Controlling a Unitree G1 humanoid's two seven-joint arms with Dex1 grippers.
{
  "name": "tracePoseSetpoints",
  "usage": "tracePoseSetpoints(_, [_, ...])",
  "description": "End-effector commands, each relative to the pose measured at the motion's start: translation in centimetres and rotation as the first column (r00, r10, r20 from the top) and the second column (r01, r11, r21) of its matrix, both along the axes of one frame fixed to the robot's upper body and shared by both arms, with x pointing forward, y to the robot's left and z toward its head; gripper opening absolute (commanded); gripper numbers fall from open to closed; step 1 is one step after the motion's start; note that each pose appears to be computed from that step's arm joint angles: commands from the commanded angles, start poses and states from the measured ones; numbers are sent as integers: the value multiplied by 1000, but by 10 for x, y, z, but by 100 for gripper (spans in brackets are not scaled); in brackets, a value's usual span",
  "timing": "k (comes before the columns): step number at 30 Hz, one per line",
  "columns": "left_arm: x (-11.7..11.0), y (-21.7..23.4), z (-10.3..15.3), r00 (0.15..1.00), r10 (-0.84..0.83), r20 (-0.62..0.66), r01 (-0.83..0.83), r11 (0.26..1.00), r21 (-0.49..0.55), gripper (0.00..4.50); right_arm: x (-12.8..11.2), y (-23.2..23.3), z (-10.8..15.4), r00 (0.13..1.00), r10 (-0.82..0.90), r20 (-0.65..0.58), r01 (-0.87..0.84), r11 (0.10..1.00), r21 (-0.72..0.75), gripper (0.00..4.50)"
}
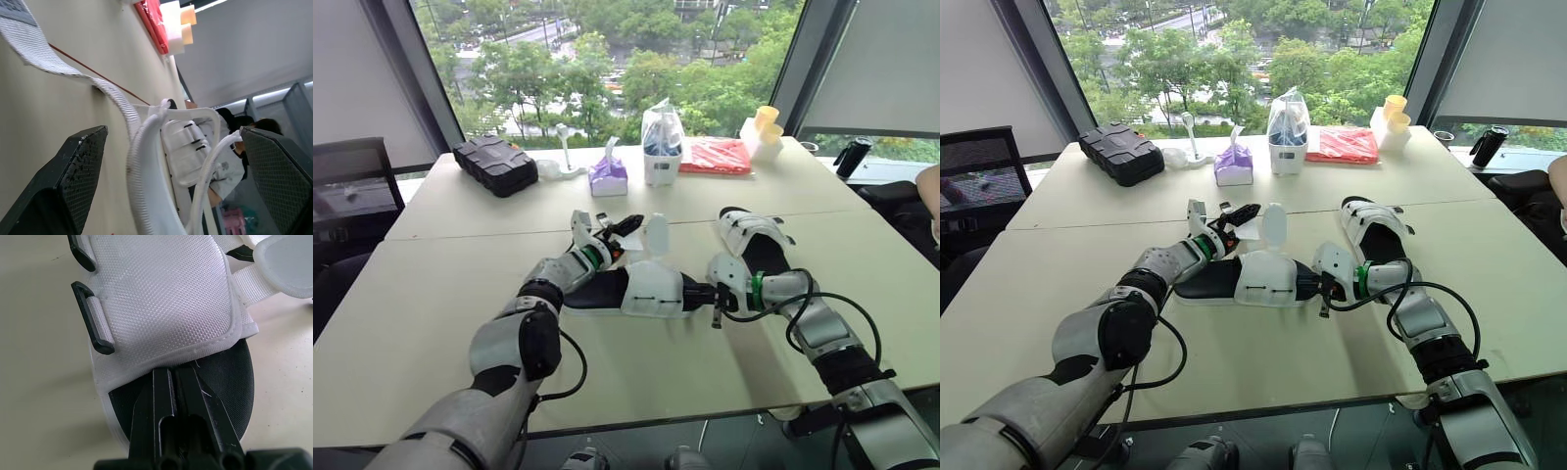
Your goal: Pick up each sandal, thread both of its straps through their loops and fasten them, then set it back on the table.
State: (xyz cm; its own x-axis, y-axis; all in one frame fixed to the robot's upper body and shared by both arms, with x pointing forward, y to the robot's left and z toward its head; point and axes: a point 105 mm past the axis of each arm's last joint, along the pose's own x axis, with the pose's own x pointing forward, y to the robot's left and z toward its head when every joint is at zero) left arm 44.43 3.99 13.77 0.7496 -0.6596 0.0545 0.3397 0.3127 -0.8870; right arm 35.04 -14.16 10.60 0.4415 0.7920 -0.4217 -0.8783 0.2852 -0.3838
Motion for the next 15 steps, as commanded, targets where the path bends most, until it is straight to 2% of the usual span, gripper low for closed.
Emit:
tracePoseSetpoints(1, [7,3,29,997,24,79,-18,997,-76,450,0,3,-3,1000,7,-4,-7,1000,-21,8])
tracePoseSetpoints(7, [10,12,53,989,46,142,-22,985,-169,450,0,0,-3,1000,1,0,-1,1000,-30,8])
tracePoseSetpoints(15, [8,15,72,978,25,208,21,976,-217,450,1,-1,-2,1000,-4,5,5,999,-33,8])
